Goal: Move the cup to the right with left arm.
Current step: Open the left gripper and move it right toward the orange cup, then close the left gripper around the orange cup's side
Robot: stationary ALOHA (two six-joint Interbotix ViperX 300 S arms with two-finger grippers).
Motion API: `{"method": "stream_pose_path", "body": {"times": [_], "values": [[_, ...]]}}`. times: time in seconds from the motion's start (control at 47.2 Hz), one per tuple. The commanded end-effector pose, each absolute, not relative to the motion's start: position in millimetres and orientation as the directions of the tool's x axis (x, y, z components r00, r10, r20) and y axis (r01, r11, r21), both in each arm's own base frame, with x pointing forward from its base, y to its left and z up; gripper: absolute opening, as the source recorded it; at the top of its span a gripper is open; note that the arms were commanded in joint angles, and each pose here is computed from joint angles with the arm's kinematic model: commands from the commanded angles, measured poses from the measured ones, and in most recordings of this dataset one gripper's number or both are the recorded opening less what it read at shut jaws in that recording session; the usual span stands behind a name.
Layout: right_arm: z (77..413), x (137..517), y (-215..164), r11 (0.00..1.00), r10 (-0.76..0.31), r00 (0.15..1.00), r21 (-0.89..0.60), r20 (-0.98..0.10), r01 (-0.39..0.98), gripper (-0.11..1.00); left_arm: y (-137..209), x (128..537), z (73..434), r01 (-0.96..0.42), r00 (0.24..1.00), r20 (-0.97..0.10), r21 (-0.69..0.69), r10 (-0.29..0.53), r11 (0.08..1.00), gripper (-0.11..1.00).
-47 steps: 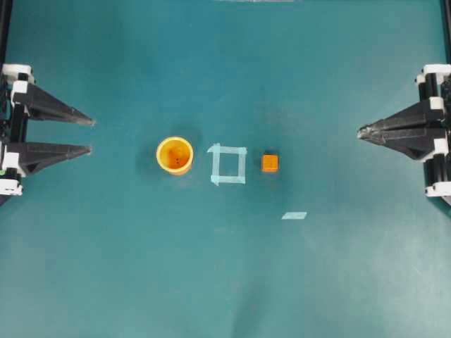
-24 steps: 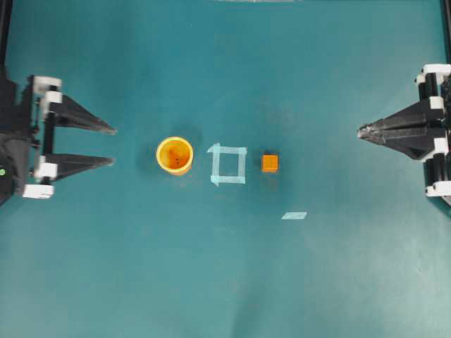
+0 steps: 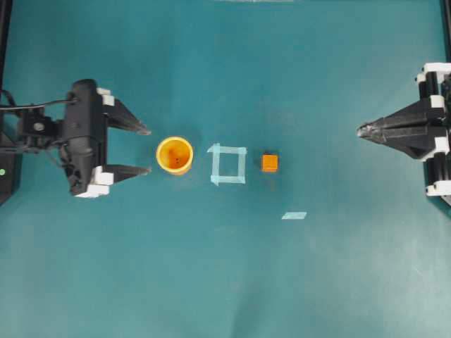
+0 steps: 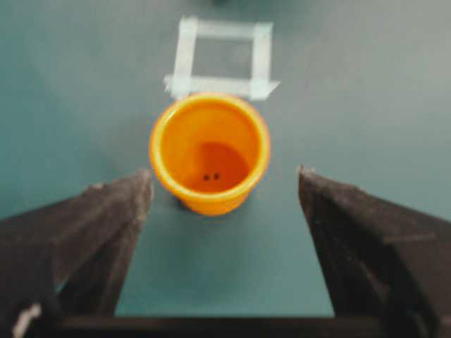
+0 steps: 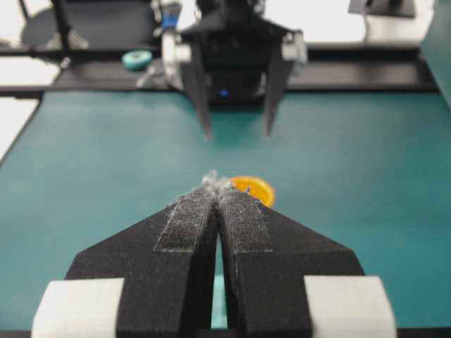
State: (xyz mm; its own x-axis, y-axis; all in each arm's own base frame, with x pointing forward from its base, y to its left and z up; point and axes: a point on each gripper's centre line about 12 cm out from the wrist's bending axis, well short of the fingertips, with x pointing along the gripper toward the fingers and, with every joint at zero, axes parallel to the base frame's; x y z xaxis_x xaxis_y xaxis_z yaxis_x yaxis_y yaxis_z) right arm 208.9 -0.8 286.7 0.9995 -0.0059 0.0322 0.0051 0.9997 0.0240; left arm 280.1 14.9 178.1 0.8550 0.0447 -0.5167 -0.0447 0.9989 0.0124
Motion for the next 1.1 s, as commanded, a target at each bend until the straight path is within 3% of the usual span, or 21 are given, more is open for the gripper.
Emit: {"method": "stream_pose_path", "body": {"times": [0.0,0.572,1.08], "values": [[301,211,-1,1.0,-0.008,0.997,0.029,0.07,0.006,-0.01,20,286,182,-0.059,0.864,-0.5,0.016,0.059,0.998,0.82],[304,211,-1,1.0,-0.008,0.997,0.027,0.078,0.006,-0.01,22,282,137,-0.061,0.786,-0.615,0.018,0.059,0.998,0.83],[309,212,-1,1.0,-0.008,0.996,0.029,0.09,0.006,-0.01,18,307,124,-0.014,0.801,-0.597,0.053,0.043,0.998,0.83]]}}
